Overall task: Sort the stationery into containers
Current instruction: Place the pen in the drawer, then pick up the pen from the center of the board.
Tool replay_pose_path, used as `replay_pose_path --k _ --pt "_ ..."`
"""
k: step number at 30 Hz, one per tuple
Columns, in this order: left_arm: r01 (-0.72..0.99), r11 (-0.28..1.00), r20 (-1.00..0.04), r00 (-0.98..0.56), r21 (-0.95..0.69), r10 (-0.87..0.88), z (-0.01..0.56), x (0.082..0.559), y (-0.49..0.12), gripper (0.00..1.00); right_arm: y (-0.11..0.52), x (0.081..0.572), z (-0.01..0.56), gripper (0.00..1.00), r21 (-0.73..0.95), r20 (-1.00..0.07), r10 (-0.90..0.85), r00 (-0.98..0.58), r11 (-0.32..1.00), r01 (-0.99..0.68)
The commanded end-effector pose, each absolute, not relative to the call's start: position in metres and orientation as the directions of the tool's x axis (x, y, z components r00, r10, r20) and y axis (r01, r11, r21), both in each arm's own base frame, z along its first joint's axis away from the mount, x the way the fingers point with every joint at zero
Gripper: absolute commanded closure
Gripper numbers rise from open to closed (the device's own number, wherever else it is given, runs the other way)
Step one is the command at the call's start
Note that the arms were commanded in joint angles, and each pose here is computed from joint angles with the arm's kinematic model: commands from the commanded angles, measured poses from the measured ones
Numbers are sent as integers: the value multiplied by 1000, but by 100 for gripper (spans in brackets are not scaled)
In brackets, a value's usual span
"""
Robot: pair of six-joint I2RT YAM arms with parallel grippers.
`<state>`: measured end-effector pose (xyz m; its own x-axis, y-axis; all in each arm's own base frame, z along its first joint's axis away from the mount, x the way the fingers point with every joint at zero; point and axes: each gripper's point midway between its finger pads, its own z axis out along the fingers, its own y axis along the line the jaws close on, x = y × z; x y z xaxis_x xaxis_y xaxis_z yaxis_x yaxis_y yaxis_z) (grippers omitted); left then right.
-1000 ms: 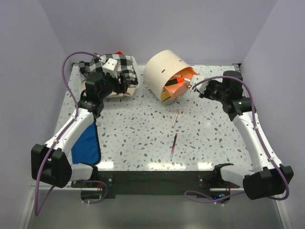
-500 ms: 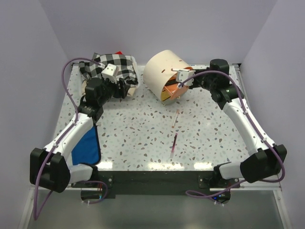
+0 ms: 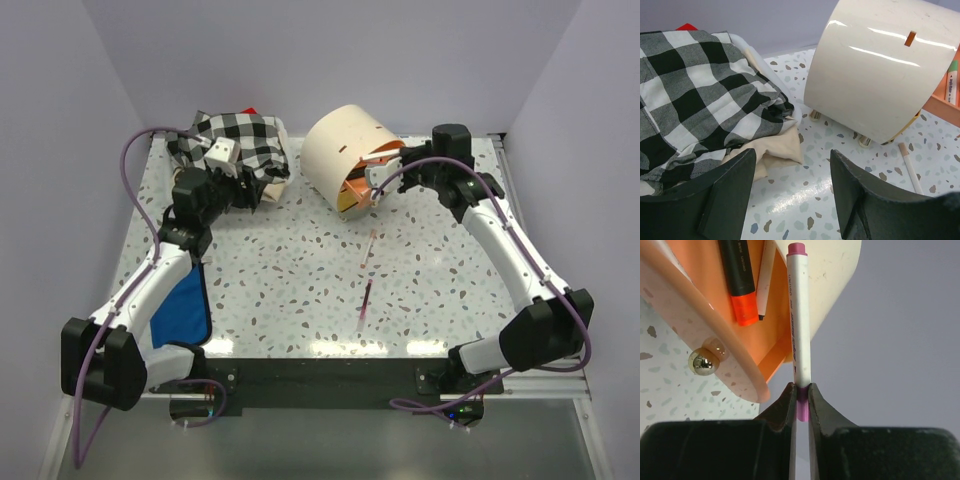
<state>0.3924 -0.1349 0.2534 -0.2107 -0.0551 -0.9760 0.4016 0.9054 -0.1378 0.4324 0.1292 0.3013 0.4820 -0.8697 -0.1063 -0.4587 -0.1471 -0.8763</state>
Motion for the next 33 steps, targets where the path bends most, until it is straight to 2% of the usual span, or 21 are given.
replay_pose_path --k 1,2,5,8,12,13,15,16,17,18,19,21,22,25,27,30,33 --pt "402 904 -986 -140 -145 -95 276 393 -131 34 129 438 312 87 -890 -53 -867 495 -184 -417" --pt "402 904 -985 -141 -146 -97 276 393 -131 34 128 439 313 79 -893 -52 -870 490 -179 -412" --pt "403 902 -985 -141 -152 -103 276 394 -131 34 127 439 315 66 -905 -51 -873 485 -166 -392" --pt "407 899 -984 -140 -162 -114 276 395 -133 34 125 438 318 61 -914 -51 -877 477 -151 -376" --pt "413 894 -983 -138 -171 -124 278 396 -135 34 122 434 335 60 -933 -83 -889 450 -89 -348" --pt "414 894 -982 -140 -173 -125 278 396 -135 34 121 434 342 59 -936 -149 -894 423 -10 -351" --pt "415 893 -983 -135 -173 -128 280 397 -136 34 115 431 378 51 -947 -262 -888 379 162 -276" --pt "414 894 -983 -135 -173 -128 280 397 -135 34 115 428 393 47 -873 -475 -818 325 393 -288" --pt "412 894 -982 -135 -175 -130 280 397 -135 34 106 422 405 44 -802 -592 -763 258 530 -275" --pt "410 895 -982 -137 -176 -131 280 398 -135 34 101 419 405 44 -707 -702 -688 181 646 -286" --pt "410 895 -982 -138 -177 -130 279 398 -135 34 102 407 393 44 -478 -866 -500 22 813 -332" --pt "407 895 -981 -145 -181 -132 277 398 -135 33 104 388 369 43 -266 -929 -336 -157 898 -350" --pt "407 895 -980 -147 -181 -132 277 398 -135 33 109 370 335 44 -77 -923 -193 -333 940 -332" --pt "402 897 -979 -156 -183 -130 274 397 -134 33 122 326 279 44 173 -820 -27 -572 940 -293" --pt "395 901 -978 -169 -182 -124 272 398 -133 33 130 307 264 45 183 -796 -54 -602 927 -326" --pt "376 910 -977 -182 -176 -114 277 399 -130 33 127 280 234 45 212 -703 -73 -707 928 -307" --pt "363 920 -978 -195 -147 -80 277 398 -126 33 144 262 214 46 283 -635 -111 -765 888 -363"
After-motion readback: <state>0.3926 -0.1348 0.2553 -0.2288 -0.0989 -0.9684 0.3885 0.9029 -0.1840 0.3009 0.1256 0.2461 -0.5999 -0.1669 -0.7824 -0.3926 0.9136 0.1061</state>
